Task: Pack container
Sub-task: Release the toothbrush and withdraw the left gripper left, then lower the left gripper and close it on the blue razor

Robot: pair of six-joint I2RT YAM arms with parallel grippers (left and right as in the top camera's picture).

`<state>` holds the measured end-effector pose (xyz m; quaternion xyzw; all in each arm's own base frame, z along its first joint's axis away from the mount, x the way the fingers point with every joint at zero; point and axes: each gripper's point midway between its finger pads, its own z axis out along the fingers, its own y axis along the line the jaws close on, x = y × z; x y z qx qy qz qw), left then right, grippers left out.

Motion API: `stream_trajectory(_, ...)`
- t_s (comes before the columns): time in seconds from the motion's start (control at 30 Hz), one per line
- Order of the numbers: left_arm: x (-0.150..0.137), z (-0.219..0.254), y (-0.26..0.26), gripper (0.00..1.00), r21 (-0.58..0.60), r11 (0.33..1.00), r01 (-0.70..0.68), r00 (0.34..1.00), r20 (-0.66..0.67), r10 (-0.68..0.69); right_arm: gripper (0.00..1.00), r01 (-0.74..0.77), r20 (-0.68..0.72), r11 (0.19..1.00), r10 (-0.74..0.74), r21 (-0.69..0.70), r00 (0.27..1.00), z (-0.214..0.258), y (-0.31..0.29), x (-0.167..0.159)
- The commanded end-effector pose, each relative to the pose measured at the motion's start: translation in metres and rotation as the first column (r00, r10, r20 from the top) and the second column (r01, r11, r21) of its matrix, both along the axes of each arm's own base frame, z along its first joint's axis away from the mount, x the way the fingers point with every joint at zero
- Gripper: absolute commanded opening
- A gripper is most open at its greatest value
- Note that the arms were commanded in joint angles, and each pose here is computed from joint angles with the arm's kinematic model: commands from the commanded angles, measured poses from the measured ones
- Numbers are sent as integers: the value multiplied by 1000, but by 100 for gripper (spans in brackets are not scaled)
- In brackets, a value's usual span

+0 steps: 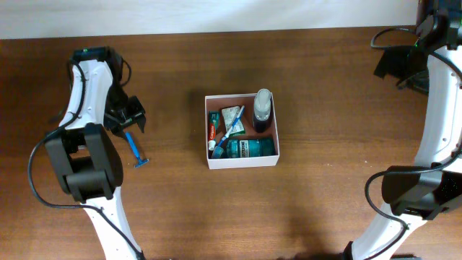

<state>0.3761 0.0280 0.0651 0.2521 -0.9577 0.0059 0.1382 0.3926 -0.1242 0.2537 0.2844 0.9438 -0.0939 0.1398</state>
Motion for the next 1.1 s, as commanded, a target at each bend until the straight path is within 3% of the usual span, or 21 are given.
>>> stream_trajectory(0.0,-10,-11,-4,45,-28,1000,11,999,-32,-12,98,9,40,1000,-8,-24,999,16,-3,-3)
stream_trajectory(0.2,-6,-23,-1,45,-14,999,30,1000,-9,-30,98,9,40,1000,-8,-24,999,16,-3,-3)
stream_trajectory(0.33,-2,-27,2,66,-27,991,134,991,16,-134,98,9,40,1000,-8,-24,999,16,-3,-3)
stream_trajectory(0.5,-2,-32,4,66,-45,975,218,976,31,-217,98,9,40,1000,-8,-24,999,16,-3,-3)
stream_trajectory(0.9,-30,-55,21,49,-74,983,167,984,-45,-171,98,9,40,1000,-8,-24,999,16,-3,-3)
stream_trajectory(1.07,-35,-65,25,48,-77,985,153,986,-49,-157,98,9,40,1000,-8,-24,999,16,-3,-3)
